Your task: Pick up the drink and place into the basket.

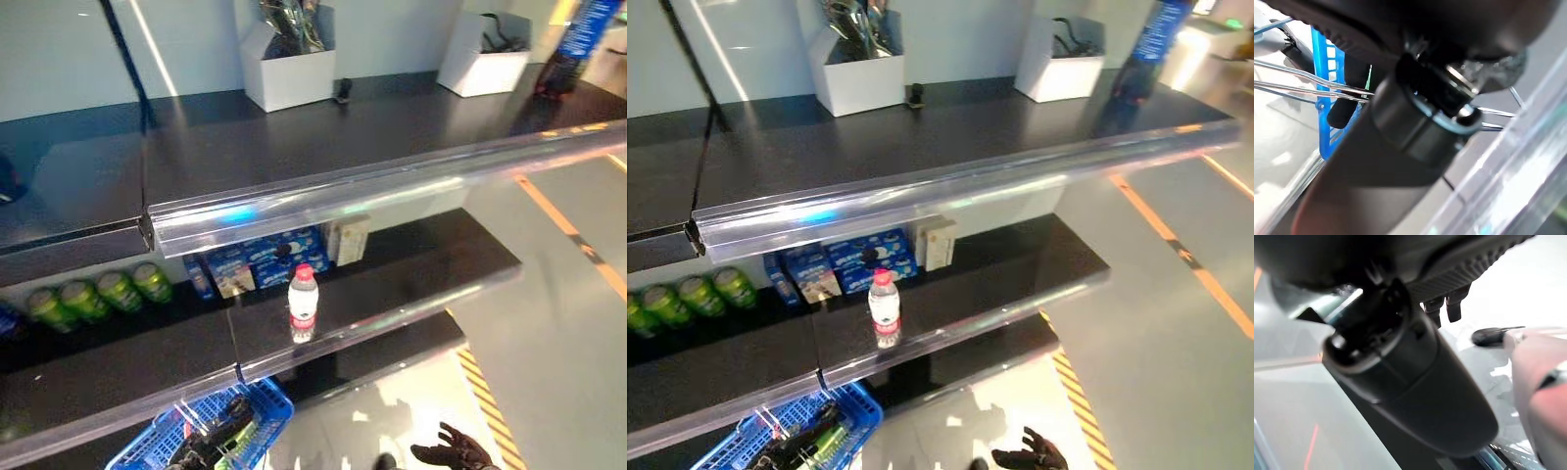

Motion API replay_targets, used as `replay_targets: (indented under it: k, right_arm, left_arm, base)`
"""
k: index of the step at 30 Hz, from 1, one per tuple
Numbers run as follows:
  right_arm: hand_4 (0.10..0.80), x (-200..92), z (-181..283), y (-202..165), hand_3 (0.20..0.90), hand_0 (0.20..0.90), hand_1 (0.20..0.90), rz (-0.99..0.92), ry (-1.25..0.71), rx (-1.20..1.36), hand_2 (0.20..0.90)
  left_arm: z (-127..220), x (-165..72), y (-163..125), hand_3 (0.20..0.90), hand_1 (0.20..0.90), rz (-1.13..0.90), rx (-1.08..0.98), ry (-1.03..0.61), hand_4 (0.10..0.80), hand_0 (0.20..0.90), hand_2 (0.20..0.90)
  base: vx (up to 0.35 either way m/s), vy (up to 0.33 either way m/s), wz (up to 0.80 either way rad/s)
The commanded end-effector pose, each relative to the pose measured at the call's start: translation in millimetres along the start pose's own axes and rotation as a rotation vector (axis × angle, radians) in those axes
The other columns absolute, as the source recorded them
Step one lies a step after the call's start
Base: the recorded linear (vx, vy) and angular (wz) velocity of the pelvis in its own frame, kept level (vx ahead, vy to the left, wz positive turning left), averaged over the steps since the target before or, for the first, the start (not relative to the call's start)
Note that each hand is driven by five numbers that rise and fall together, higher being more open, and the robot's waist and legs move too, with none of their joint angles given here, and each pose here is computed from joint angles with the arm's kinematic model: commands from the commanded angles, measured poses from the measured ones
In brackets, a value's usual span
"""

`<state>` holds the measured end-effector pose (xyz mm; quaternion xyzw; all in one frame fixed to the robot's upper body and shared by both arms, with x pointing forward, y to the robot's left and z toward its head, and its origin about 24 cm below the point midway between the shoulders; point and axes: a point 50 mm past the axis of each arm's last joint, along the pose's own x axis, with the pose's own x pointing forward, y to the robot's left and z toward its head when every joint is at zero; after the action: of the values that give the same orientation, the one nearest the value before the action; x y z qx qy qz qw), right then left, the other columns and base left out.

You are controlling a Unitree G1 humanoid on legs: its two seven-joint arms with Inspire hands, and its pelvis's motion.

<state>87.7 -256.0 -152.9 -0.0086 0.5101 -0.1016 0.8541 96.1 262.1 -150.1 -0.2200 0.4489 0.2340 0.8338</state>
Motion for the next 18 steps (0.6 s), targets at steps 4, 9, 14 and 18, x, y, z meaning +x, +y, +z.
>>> replay_targets:
  k: [4,9,14,18]
  right_arm:
    - [0.8,5.7,33.8,-0.5,0.9,0.9,0.9,-0.008,-0.134,0.037,0.9]
    - [0.8,7.6,41.2,-3.1,0.9,0.9,0.9,-0.05,-0.132,0.036,0.9]
    - [0.8,8.8,53.9,-10.1,0.9,0.9,0.9,-0.074,-0.154,0.052,0.9]
    - [0.8,6.6,48.3,-14.2,0.9,0.9,0.9,-0.06,-0.148,0.008,0.9]
  left_arm:
    - [56.8,2.7,-21.9,0.2,0.3,-0.181,0.041,-0.277,0.1,0.3,0.3]
    - [55.9,4.5,-34.0,0.2,0.3,-0.206,0.015,-0.276,0.1,0.3,0.3]
    - [60.0,5.9,-50.2,0.2,0.3,-0.239,0.01,-0.289,0.1,0.3,0.3]
    - [54.7,4.4,-50.2,0.2,0.3,-0.245,-0.025,-0.279,0.1,0.3,0.3]
  base:
    - [0.103,-0.321,0.65]
    - [-0.014,-0.28,0.65]
    - [-0.054,-0.193,0.64]
    - [-0.023,-0.103,0.2]
